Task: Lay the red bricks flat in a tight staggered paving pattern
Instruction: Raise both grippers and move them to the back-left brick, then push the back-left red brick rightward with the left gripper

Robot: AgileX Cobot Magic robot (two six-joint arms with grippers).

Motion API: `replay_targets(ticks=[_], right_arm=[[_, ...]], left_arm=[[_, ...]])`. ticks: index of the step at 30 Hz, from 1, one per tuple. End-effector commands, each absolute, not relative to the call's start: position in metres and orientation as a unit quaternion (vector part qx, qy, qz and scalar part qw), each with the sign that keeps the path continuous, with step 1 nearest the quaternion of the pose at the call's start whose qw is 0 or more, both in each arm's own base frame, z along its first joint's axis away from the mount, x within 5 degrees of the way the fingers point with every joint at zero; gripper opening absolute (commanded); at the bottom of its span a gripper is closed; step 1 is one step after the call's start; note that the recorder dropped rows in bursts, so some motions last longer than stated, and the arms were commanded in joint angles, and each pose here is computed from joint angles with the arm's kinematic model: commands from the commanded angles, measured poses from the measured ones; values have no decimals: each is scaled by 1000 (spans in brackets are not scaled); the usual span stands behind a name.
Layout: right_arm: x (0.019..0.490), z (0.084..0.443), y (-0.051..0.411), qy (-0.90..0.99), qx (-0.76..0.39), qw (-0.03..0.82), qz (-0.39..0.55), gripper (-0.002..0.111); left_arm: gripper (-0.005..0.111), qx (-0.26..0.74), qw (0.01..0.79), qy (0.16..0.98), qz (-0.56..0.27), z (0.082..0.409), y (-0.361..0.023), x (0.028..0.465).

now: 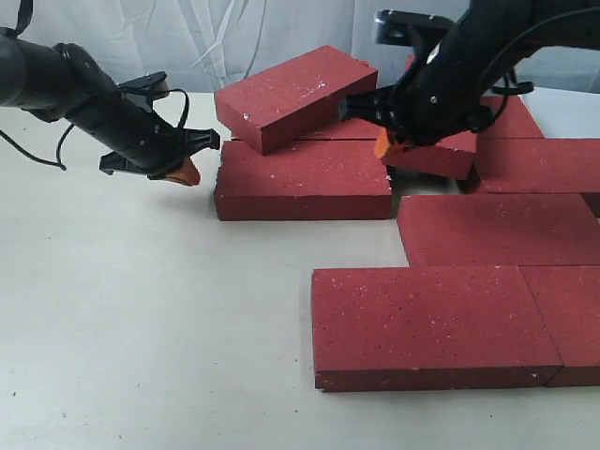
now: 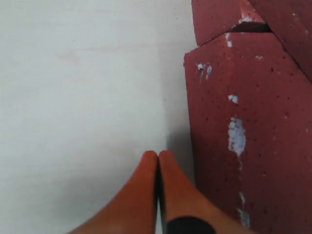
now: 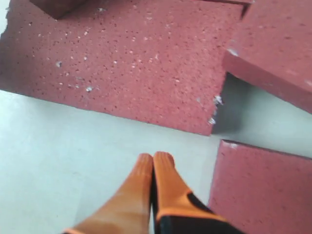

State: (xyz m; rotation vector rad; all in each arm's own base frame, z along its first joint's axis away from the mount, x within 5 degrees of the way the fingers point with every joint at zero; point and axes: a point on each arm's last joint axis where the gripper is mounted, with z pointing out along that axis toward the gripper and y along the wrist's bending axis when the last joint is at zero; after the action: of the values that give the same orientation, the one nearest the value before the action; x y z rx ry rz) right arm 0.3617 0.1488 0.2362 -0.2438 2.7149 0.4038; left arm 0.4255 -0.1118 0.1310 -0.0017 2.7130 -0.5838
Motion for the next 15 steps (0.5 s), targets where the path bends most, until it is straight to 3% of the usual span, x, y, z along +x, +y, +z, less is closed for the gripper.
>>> replay_targets(ticks=[1, 7, 15], right_arm=[[356, 263, 97, 975, -58, 170, 127, -1], [345, 290, 84, 971, -71, 204, 104, -1], [345, 291, 84, 970, -70, 208, 106, -1]], left_arm=[[0, -11, 158, 960, -230, 125, -119, 427], [0, -5, 178, 954, -240, 129, -143, 426], [0, -1, 183, 951, -247, 130, -157, 423]])
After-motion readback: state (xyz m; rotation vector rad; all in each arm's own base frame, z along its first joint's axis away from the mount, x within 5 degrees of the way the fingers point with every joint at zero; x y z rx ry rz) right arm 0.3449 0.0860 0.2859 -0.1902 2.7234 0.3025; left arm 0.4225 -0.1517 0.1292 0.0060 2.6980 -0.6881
